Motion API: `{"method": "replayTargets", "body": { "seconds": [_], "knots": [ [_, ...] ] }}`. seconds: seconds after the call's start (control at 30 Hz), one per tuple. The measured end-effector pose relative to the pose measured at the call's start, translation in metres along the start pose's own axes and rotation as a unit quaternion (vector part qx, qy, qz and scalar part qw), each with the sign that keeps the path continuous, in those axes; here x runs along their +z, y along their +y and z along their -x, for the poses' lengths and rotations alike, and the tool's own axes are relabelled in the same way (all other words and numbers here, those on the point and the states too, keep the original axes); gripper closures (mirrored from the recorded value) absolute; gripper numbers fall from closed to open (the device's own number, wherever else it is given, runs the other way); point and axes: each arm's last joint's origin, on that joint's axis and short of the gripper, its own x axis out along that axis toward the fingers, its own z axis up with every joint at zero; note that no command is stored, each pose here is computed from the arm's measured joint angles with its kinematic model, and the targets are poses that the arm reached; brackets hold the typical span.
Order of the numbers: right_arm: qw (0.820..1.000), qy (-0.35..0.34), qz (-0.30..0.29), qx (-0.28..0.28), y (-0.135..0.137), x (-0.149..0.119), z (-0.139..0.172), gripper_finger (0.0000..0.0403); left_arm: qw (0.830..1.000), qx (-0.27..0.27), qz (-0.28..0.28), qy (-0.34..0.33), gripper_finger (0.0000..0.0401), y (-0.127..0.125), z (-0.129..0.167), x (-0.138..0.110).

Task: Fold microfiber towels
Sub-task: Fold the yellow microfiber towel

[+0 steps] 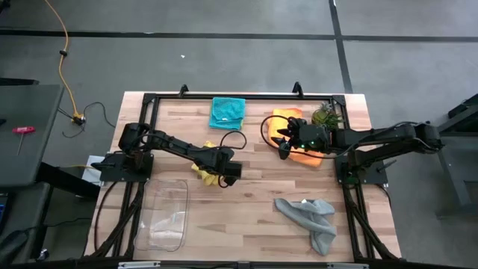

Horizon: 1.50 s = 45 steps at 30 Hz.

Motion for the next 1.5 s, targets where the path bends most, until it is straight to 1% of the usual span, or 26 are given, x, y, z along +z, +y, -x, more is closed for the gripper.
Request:
{"method": "replayTargets", "body": {
  "seconds": [0.07,0.1,0.2,0.27,0.37,0.47,0.5,0.6,0.67,0.77,0.83,0.97,1.1,1.17,1.27,1.33,1.4,1.5],
  "knots": [
    [1.000,0.000,0.000,0.000,0.000,0.000,0.000,0.0199,1.000,-0.006,-0.007,0.001,0.0399,0.002,0.004,0.001],
    [1.000,0.001,0.000,0.000,0.000,0.000,0.000,0.0199,1.000,-0.011,-0.008,-0.005,0.0399,0.004,0.010,0.002],
    [1.000,0.002,0.001,-0.001,0.000,0.000,0.000,0.0199,0.998,-0.038,-0.004,-0.051,0.0400,0.017,0.042,0.010],
    [1.000,0.002,0.001,-0.001,0.000,0.000,0.000,0.0199,0.995,-0.054,-0.009,-0.087,0.0400,0.031,0.064,0.017],
    [1.000,0.002,0.001,-0.001,0.000,0.000,0.000,0.0199,0.987,-0.069,-0.016,-0.144,0.0401,0.058,0.099,0.027],
    [1.000,0.004,0.001,0.003,0.000,-0.001,0.000,0.0199,0.979,-0.072,-0.028,-0.188,0.0401,0.086,0.124,0.036],
    [1.000,0.008,0.001,0.012,0.001,-0.001,0.000,0.0199,0.976,-0.070,-0.041,-0.202,0.0401,0.094,0.130,0.038],
    [0.999,0.014,-0.002,0.045,0.003,0.000,0.000,0.0199,0.964,-0.053,-0.093,-0.243,0.0401,0.113,0.143,0.047],
    [0.998,0.011,-0.002,0.060,0.005,0.002,0.000,0.0199,0.955,-0.054,-0.136,-0.260,0.0401,0.123,0.146,0.055],
    [0.997,0.000,-0.006,0.073,0.007,0.004,0.001,0.0199,0.936,-0.091,-0.198,-0.276,0.0401,0.131,0.152,0.066],
    [0.997,-0.008,-0.002,0.079,0.007,0.006,0.001,0.0199,0.921,-0.118,-0.229,-0.292,0.0401,0.134,0.165,0.073],
    [0.996,-0.024,-0.004,0.087,0.009,0.009,0.001,0.0199,0.892,-0.130,-0.254,-0.351,0.0401,0.138,0.203,0.082],
    [0.994,-0.048,-0.011,0.099,0.011,0.014,0.002,0.0199,0.873,-0.143,-0.238,-0.401,0.0401,0.143,0.231,0.089],
    [0.992,-0.060,-0.015,0.106,0.012,0.017,0.002,0.0199,0.866,-0.168,-0.233,-0.409,0.0401,0.144,0.237,0.088],
    [0.991,-0.068,-0.017,0.111,0.013,0.018,0.003,0.0199,0.859,-0.213,-0.231,-0.403,0.0401,0.140,0.238,0.084],
    [0.992,-0.067,-0.017,0.110,0.013,0.018,0.003,0.0199,0.864,-0.237,-0.227,-0.381,0.0401,0.134,0.230,0.079],
    [0.992,-0.065,-0.016,0.110,0.013,0.018,0.003,0.0199,0.872,-0.246,-0.225,-0.359,0.0401,0.126,0.217,0.073],
    [0.991,-0.061,-0.015,0.117,0.013,0.017,0.003,0.0199,0.883,-0.263,-0.198,-0.335,0.0401,0.108,0.190,0.061]
  ]
}}
